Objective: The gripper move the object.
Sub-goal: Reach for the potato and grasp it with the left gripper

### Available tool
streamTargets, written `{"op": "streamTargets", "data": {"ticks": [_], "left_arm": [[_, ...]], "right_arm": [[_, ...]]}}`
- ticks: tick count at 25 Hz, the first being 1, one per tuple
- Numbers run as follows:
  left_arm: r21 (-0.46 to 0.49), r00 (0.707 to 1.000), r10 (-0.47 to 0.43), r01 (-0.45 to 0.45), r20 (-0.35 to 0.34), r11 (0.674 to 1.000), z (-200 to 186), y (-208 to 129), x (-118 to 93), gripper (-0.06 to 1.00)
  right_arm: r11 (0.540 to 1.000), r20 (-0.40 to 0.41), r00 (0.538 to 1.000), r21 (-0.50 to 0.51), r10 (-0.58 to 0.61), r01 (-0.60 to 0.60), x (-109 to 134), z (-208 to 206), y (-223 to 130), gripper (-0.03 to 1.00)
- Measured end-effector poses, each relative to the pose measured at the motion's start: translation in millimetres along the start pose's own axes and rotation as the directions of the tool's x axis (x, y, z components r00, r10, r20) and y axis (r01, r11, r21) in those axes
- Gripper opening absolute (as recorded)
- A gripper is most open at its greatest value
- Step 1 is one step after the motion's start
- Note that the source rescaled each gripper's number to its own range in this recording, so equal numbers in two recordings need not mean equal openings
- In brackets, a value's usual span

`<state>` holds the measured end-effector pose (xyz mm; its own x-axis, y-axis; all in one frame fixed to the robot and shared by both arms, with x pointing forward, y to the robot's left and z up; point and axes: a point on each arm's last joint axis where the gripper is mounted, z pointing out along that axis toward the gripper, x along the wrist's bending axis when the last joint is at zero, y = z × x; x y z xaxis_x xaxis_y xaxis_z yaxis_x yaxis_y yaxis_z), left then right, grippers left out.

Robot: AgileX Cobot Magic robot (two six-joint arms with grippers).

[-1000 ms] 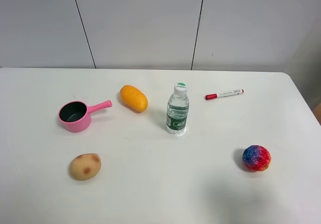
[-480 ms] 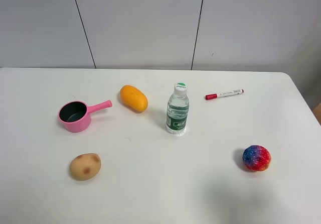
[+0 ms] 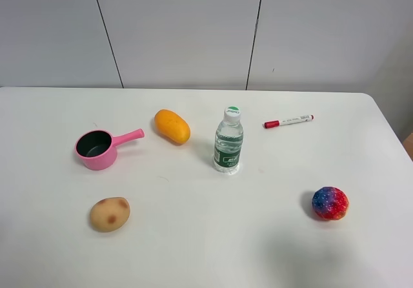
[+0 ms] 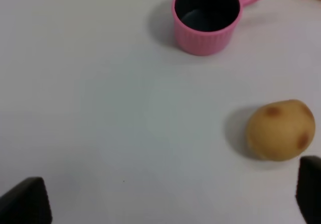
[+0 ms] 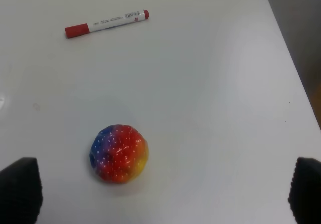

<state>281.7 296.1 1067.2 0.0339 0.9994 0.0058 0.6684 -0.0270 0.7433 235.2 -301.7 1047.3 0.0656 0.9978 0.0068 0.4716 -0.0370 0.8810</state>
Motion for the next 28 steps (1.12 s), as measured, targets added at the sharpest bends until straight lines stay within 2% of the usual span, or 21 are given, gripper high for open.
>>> {"op": "streamTargets", "data": {"ticks": [7,13,17,22,25,28], "left_arm": [[0.12,0.997,0.062,-0.067,0.048,0.99,18.6,34.8,3.5,1.0],[0.245,0.973,0.152,-0.192,0.174,0.95,50.2,45.1,-7.7,1.0],[0.259,0.933,0.241,-0.311,0.269,0.915,67.6,49.4,-24.8,1.0],[0.201,0.861,0.347,-0.44,0.372,0.875,86.1,54.0,-53.3,1.0],[0.176,0.821,0.399,-0.5,0.409,0.848,97.1,54.3,-68.5,1.0],[0.184,0.797,0.425,-0.538,0.429,0.823,110.3,52.9,-79.2,1.0]], "right_arm": [[1.0,0.0,1.0,0.0,0.0,0.0,0.0,0.0,0.0,1.0],[1.0,0.0,1.0,0.0,0.0,0.0,0.0,0.0,0.0,1.0],[1.0,0.0,1.0,0.0,0.0,0.0,0.0,0.0,0.0,1.0],[1.0,0.0,1.0,0.0,0.0,0.0,0.0,0.0,0.0,1.0],[1.0,0.0,1.0,0.0,0.0,0.0,0.0,0.0,0.0,1.0],[1.0,0.0,1.0,0.0,0.0,0.0,0.0,0.0,0.0,1.0]]}}
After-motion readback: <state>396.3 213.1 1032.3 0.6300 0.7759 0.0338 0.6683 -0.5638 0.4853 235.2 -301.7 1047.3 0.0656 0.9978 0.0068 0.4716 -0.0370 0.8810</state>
